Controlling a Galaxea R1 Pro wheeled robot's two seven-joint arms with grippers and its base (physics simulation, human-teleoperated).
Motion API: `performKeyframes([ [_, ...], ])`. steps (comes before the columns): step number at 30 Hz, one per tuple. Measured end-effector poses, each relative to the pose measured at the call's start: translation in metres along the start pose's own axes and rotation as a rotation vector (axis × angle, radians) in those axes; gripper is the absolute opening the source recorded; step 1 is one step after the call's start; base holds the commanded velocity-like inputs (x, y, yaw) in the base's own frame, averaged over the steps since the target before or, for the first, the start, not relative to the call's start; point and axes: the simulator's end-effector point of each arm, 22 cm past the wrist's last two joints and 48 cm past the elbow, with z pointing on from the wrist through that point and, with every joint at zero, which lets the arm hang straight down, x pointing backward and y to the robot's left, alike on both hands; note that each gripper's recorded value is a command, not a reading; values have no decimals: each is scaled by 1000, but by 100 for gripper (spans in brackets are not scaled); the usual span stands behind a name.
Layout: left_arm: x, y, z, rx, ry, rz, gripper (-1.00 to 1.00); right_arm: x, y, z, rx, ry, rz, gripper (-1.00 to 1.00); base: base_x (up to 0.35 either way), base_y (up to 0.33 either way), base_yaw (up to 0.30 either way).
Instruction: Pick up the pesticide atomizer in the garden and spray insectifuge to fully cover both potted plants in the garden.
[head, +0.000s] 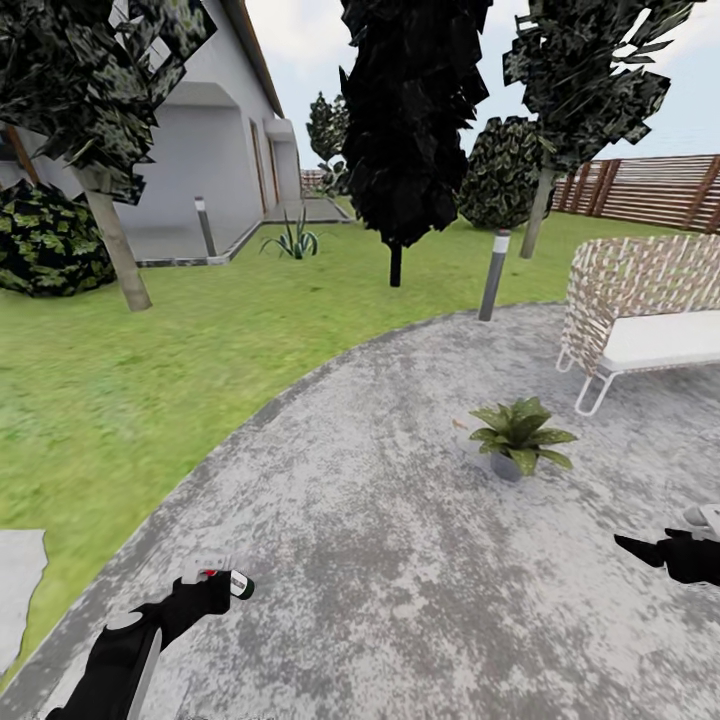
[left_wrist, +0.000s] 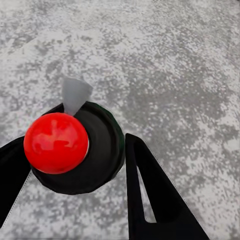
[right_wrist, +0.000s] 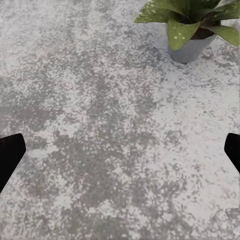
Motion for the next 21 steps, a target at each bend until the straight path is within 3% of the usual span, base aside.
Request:
performKeyframes([
  [21,-10,-2,-5,1,-22,4,-100,-7,1,-7,1,-21,-5,100,0,0,230],
])
